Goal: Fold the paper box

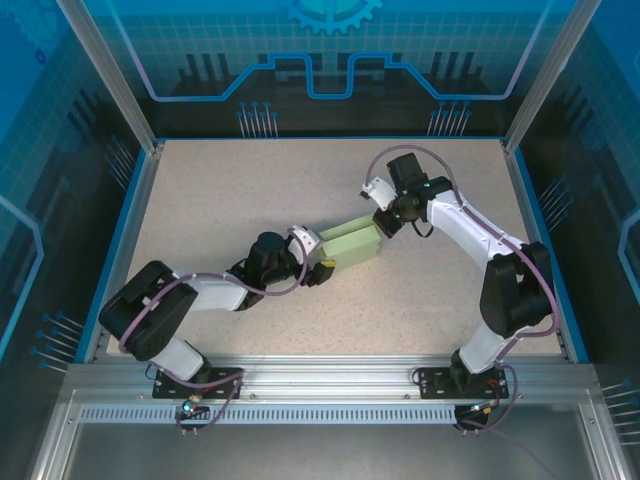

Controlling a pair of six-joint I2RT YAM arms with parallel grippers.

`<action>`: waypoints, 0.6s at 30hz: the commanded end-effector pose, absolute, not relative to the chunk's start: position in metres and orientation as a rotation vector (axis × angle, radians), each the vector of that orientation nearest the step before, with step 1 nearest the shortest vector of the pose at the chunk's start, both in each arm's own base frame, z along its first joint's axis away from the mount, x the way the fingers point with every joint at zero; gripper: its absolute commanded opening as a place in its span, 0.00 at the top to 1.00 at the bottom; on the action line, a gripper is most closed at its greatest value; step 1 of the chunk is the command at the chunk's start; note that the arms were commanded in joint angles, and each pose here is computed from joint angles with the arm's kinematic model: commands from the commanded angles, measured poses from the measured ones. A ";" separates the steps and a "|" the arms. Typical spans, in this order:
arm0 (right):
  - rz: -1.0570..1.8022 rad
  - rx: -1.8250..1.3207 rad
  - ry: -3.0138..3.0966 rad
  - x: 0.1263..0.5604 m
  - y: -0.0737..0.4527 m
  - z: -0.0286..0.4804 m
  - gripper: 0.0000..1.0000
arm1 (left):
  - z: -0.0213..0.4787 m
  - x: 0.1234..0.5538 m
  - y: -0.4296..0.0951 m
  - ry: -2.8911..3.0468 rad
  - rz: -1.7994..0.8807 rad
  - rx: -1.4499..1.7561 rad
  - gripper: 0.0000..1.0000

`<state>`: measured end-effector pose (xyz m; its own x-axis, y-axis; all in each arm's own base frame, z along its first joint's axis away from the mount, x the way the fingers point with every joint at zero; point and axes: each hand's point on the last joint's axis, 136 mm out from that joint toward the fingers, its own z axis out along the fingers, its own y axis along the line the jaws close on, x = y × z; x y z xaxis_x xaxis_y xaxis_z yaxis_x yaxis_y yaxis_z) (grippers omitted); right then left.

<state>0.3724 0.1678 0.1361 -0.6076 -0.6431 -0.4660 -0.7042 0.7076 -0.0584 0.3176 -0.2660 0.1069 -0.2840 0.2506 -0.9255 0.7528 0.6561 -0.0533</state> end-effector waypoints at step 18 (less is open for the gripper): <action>0.176 -1.067 2.488 0.357 0.168 0.132 0.98 | 0.142 0.330 -0.245 2.051 -0.486 0.710 0.54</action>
<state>0.3721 0.1679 0.1364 -0.6053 -0.6471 -0.4635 -0.7042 0.7068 -0.0671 0.3264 -0.2508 0.1358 -0.4345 0.2835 -0.8549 0.6625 0.7437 -0.0901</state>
